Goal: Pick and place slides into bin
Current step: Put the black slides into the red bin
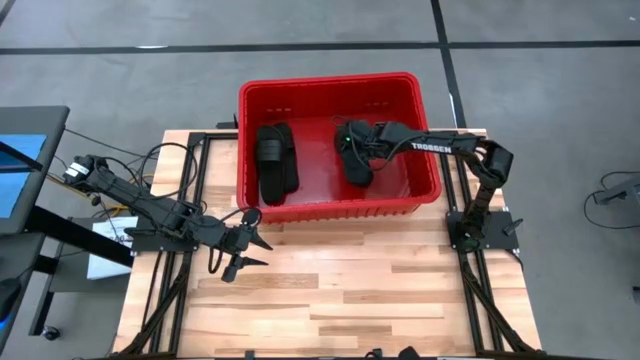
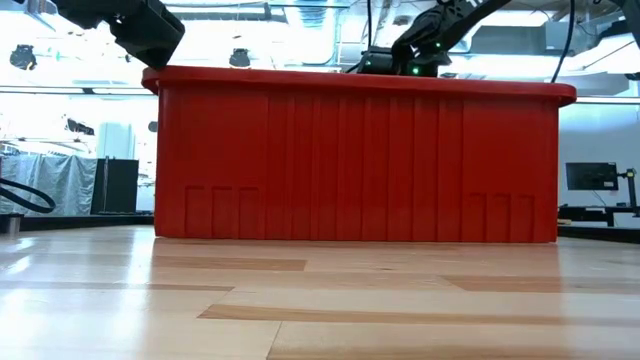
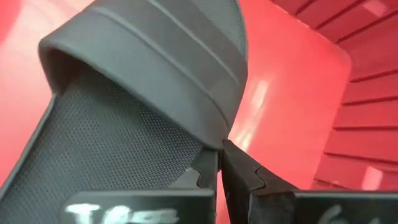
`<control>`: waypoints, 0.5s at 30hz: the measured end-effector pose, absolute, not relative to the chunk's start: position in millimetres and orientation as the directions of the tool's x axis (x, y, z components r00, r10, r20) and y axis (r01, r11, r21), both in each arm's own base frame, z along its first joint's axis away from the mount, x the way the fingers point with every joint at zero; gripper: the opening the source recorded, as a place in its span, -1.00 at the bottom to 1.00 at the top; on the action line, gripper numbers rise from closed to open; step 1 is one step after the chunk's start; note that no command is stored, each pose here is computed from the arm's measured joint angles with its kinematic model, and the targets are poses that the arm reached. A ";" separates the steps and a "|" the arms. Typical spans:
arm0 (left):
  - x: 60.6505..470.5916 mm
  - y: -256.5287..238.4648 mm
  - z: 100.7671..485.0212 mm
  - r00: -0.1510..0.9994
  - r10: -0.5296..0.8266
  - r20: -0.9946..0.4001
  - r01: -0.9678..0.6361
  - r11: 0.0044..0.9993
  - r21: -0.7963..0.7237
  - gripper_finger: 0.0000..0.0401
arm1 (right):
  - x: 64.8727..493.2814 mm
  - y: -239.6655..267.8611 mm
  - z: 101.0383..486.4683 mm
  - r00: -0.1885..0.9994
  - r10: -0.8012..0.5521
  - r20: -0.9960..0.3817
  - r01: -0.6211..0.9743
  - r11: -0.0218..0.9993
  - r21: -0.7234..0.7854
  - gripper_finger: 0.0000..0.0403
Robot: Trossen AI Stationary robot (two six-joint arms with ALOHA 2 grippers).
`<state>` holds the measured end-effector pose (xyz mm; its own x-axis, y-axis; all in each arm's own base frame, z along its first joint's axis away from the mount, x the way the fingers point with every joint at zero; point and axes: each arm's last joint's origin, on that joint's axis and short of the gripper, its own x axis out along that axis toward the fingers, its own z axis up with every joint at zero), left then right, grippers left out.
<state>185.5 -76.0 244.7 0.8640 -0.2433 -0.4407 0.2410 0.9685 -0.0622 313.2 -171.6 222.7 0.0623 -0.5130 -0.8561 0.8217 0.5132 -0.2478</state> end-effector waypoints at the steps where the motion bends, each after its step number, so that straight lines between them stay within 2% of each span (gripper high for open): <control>1: 185.5 -76.0 244.7 0.864 -0.243 -0.441 0.241 0.969 -0.062 -0.11 | 312.7 -171.9 223.8 0.055 -0.514 -0.856 0.821 0.511 -0.255 -1.00; 15: 185.5 -76.0 244.7 0.864 -0.243 -0.441 0.241 0.969 -0.062 -0.11 | 319.2 -177.2 259.2 0.059 -0.564 -0.823 0.810 0.510 -0.291 -1.00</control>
